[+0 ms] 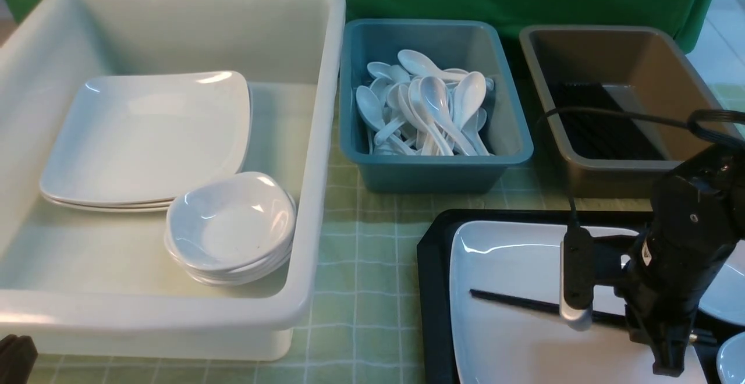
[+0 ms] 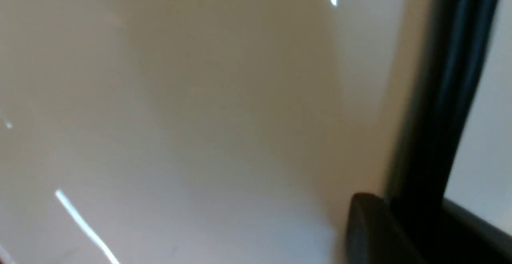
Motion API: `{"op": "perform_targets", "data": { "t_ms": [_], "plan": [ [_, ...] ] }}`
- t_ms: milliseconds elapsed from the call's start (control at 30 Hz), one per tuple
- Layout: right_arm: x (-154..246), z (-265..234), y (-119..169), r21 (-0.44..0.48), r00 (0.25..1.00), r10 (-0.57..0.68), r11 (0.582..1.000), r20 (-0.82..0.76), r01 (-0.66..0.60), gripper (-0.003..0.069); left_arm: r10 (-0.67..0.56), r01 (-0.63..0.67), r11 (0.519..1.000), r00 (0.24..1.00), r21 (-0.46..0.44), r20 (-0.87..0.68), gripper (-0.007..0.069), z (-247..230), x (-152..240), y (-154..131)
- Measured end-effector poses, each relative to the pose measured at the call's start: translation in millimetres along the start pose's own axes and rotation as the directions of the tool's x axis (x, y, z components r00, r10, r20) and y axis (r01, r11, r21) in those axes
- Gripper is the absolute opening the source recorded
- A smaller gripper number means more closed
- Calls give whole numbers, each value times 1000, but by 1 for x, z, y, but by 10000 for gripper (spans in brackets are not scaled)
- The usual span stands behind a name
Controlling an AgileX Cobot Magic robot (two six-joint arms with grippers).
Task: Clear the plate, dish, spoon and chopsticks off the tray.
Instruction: Use the right arm to grab a pair of chopsticks from the plate, then use the right arm to put the chopsticks into the small storage box on the right
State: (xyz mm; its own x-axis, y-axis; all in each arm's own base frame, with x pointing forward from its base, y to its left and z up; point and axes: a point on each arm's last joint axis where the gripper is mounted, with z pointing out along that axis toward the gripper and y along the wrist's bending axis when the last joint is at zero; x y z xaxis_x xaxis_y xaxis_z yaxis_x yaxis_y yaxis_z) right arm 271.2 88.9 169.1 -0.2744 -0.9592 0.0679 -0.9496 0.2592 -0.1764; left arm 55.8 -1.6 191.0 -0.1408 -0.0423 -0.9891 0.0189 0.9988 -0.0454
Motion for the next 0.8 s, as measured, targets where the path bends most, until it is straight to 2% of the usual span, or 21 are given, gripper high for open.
{"op": "perform_targets", "data": {
  "t_ms": [133, 233, 400, 500, 600, 733, 800],
  "plan": [
    [4, -22, 4, 22, 1000, 6, 1000, 8, -6, 113, 0, 0, 1000, 1000, 0, 0, -2, 0, 0, 0],
    [7, -54, 6, 66, 996, 75, 995, 41, -77, 113, 0, 0, 1000, 1000, 0, 0, -2, 0, 0, 0],
    [10, -119, -7, 208, 945, 223, 939, 241, -274, 113, 0, 0, 1000, 1000, 0, 0, -2, 0, 0, 0],
    [12, -149, -37, 252, 829, 358, 834, 429, -490, 113, 0, 0, 1000, 1000, 0, 0, -2, 0, 0, 0],
    [14, -158, -71, 224, 691, 472, 713, 548, -664, 113, 0, 0, 1000, 1000, 0, 0, -2, 0, 0, 0],
    [18, -132, -129, 75, 431, 678, 487, 595, -870, 113, 0, 0, 1000, 1000, 0, 0, -2, 0, 0, 0],
    [15, -107, -151, 23, 350, 740, 413, 575, -910, 113, 0, 0, 1000, 1000, 0, 0, -2, 0, 0, 0]
  ]
}}
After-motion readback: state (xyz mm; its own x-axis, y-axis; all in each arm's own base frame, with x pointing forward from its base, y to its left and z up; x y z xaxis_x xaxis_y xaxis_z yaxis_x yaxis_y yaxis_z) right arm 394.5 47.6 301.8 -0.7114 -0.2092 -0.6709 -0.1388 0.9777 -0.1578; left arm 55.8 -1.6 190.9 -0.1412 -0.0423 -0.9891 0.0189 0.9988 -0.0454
